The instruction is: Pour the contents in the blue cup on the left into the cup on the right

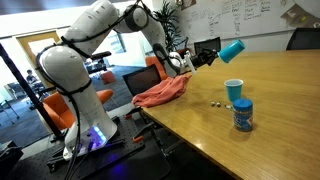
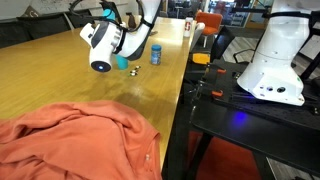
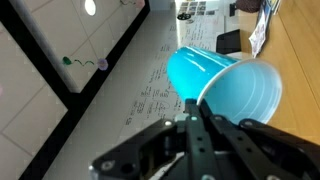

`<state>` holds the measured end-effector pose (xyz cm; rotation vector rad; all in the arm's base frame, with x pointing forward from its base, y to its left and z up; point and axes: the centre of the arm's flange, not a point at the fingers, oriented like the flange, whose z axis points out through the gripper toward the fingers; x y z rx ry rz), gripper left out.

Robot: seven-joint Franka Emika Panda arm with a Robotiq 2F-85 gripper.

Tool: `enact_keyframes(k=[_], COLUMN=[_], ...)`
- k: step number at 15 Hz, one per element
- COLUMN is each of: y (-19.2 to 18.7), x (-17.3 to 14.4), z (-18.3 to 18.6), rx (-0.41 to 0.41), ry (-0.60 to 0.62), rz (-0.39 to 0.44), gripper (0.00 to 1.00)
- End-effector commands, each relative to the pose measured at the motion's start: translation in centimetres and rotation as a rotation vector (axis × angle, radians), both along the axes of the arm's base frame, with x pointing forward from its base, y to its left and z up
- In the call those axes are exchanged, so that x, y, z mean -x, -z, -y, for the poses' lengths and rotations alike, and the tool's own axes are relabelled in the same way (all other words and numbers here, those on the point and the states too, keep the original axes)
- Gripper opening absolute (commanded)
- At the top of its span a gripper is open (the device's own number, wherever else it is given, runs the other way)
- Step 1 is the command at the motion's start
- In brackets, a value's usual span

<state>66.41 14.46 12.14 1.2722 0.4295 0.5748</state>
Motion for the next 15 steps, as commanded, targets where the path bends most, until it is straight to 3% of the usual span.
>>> enact_keyframes(k=[1,8,15], y=[-6.7,-14.3,-15.8], x=[2.6,4.0,4.2], z=[-1.9,-4.1,-3.7], rx=[-0.183,-0.545,-0.962], ry=[-0.064,-0.096,-0.08], rz=[-0.006,-0.088,-0.24], gripper=[0.01,0.01,0.01])
